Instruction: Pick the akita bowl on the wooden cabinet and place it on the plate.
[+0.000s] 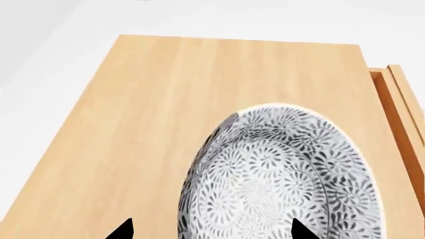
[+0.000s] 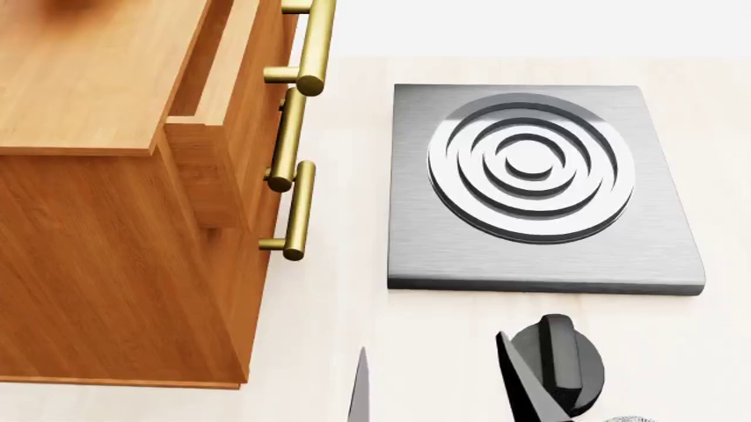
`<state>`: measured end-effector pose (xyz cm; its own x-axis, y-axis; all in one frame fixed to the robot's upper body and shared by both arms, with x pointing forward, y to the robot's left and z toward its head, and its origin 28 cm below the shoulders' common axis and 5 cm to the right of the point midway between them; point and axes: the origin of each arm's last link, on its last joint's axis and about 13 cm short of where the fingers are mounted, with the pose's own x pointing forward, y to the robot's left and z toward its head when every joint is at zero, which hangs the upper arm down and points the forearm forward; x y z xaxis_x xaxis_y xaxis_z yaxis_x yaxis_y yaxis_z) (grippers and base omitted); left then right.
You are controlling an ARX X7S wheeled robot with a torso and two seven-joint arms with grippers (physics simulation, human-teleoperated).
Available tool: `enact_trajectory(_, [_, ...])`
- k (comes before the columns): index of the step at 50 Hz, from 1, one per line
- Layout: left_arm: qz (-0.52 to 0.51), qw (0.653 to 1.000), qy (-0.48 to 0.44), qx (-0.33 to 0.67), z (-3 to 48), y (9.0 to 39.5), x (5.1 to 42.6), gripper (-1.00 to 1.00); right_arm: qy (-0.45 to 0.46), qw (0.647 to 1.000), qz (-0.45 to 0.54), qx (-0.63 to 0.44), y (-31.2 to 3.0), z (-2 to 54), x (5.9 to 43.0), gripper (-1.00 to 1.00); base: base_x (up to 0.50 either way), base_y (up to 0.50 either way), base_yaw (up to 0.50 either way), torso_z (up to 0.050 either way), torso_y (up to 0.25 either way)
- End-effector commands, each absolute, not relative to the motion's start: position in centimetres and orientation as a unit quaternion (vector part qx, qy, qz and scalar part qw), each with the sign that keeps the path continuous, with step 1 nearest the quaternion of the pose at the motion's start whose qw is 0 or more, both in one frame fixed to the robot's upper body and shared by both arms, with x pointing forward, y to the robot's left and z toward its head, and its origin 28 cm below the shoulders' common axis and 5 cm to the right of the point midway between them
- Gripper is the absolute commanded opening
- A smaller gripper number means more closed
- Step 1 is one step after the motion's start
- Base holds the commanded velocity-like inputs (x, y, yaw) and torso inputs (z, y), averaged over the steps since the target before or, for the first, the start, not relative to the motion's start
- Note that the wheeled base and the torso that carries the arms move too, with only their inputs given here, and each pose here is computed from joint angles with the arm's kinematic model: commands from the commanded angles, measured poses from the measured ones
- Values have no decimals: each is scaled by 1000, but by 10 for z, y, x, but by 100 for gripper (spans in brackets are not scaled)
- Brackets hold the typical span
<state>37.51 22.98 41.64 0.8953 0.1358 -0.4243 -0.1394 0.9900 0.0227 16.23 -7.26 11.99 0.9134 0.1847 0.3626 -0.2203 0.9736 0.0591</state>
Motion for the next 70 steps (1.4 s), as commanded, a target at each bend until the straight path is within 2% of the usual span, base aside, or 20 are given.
enact_trajectory(1, [77,971,218,64,407,230,380,100,-178,977,103,49,-73,118,163,100,0,0,0,0,0])
enact_trajectory(3, [76,971,218,62,407,229,380,100,-178,977,103,49,-73,118,163,100,0,0,0,0,0])
enact_trajectory(4, [119,964,216,102,407,230,380,-100,-178,977,103,50,-73,118,163,100,0,0,0,0,0])
enact_trajectory(6, [102,968,215,78,408,229,380,-100,-178,977,103,49,-73,119,163,100,0,0,0,0,0])
enact_trajectory(19, [108,968,208,91,412,230,379,-100,-179,977,103,49,-73,119,162,100,0,0,0,0,0])
enact_trajectory(25, [105,970,192,108,416,228,379,-100,-179,977,104,51,-73,119,162,100,0,0,0,0,-3])
enact_trajectory(27, [115,965,186,144,417,228,380,-100,-179,977,104,51,-73,119,162,100,0,0,0,0,0])
enact_trajectory(35, [90,971,119,188,427,221,385,-100,-178,977,103,52,-73,120,163,100,0,0,0,0,0])
enact_trajectory(40, [94,982,65,153,443,220,383,-100,-180,977,102,52,-73,120,163,100,0,0,0,0,0])
enact_trajectory(53, [85,983,22,158,456,214,381,-100,-183,977,100,51,-73,122,162,100,0,0,0,0,0])
enact_trajectory(61, [33,978,-43,202,478,195,373,-100,-184,976,99,52,-74,122,161,100,0,0,0,0,0])
enact_trajectory(70, [-14,970,-75,232,491,180,359,-100,-188,976,97,53,-75,125,159,100,0,0,0,0,0])
